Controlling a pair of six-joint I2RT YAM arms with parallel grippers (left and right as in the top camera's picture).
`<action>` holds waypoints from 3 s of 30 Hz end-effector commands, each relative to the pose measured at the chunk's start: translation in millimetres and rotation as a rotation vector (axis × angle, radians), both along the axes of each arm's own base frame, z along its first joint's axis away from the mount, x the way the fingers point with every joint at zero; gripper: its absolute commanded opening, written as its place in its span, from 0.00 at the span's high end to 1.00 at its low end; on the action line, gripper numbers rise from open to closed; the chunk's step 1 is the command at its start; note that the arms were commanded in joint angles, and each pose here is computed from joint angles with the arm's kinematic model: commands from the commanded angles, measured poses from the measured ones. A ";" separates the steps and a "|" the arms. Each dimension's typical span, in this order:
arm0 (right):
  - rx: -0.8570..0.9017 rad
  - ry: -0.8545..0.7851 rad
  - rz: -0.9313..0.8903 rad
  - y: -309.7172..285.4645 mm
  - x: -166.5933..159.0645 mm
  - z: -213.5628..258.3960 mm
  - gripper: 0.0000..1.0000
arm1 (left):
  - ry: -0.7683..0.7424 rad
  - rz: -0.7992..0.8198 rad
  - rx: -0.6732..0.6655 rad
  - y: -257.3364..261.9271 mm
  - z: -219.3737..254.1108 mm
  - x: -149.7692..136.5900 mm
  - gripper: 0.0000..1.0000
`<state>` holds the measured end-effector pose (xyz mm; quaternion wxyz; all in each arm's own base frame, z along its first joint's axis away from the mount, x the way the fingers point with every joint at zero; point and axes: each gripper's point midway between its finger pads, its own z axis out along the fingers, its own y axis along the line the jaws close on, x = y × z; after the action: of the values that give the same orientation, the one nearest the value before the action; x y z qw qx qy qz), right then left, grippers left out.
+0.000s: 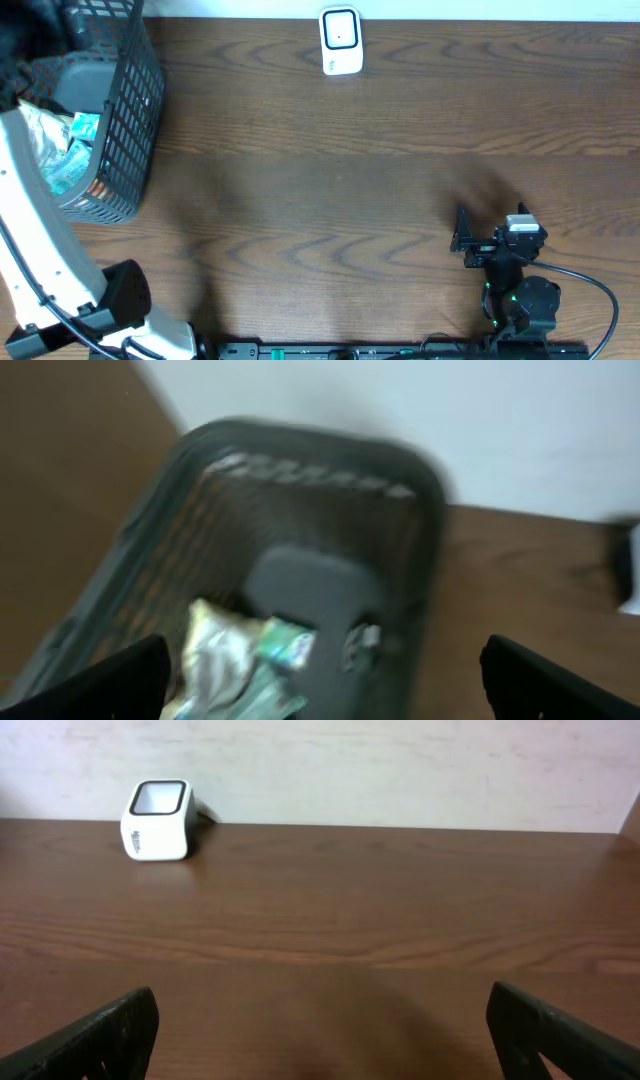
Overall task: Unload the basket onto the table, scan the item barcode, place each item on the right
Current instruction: 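Swing the left gripper up and reach into the grey basket, then grasp a white-and-yellow snack packet in the basket with the left gripper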
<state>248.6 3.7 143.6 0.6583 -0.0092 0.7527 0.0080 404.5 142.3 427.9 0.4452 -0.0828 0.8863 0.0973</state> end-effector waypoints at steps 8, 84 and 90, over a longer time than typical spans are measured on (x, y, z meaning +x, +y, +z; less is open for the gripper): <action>0.010 0.001 -0.007 -1.3 -0.2 -0.6 0.01 | 0.085 0.162 0.020 67.5 -28.1 -12.4 0.02; 0.010 0.001 -0.007 -1.3 -0.2 -0.6 0.01 | 0.018 0.199 -0.041 149.0 -155.2 -11.4 0.93; 0.010 0.001 -0.007 -1.3 -0.2 -0.6 0.01 | -0.423 0.007 -0.096 83.3 -11.9 -15.4 0.93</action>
<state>248.6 3.7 143.5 0.6581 -0.0092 0.7528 0.0080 394.3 272.4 351.7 0.5294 -0.1357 0.8258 0.1394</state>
